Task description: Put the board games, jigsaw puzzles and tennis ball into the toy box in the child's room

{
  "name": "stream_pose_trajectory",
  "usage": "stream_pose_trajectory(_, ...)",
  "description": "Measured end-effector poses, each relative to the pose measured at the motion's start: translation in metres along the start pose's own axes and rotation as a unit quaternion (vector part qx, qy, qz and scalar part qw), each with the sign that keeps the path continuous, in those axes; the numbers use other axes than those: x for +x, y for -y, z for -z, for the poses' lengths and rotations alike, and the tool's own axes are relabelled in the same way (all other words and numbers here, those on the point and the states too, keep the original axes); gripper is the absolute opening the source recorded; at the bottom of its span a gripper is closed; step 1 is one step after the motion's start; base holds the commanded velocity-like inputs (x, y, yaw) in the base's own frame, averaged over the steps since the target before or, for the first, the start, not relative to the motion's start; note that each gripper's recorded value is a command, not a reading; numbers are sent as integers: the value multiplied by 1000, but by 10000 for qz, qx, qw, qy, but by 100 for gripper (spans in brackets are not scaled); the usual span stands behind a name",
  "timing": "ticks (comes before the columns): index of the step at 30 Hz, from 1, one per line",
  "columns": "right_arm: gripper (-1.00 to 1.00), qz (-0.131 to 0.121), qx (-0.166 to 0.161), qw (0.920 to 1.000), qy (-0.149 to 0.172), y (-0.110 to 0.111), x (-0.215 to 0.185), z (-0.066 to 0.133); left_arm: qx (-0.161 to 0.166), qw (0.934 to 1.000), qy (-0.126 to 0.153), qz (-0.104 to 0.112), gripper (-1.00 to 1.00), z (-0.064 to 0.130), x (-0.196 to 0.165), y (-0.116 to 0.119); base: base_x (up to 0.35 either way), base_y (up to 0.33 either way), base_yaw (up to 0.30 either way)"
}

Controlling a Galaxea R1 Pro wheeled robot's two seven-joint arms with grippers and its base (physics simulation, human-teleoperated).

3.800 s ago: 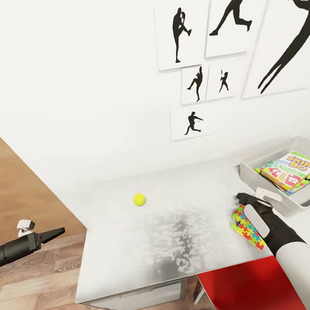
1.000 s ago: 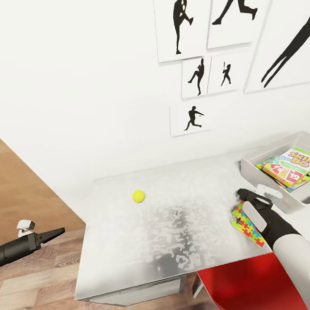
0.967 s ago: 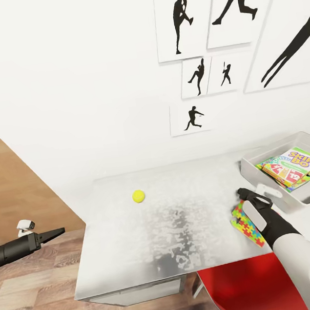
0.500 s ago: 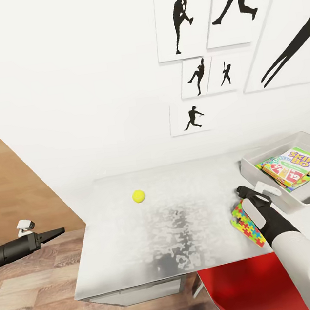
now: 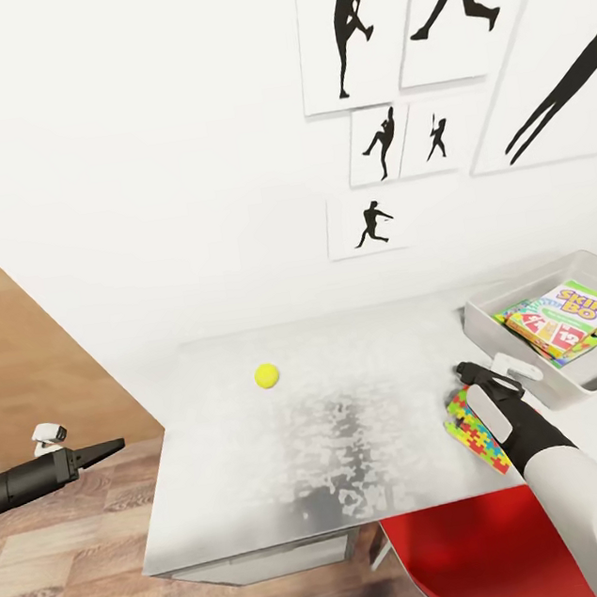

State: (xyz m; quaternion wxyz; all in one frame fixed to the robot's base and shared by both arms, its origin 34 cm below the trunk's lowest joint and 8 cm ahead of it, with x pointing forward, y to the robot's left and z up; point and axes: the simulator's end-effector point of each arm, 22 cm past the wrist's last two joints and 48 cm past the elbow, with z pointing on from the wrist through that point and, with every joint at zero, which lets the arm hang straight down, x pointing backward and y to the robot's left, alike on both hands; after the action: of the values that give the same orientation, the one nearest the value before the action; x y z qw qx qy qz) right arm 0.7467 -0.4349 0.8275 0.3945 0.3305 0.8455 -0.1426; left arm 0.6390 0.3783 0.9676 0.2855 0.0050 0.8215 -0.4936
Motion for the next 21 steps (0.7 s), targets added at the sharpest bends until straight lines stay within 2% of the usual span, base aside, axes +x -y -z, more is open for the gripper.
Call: stream_pose_trajectory(21,100,55,33,10000,-47,2,9,-5,-23,10000,-45,62,100,-3,5,-7,0,0,0)
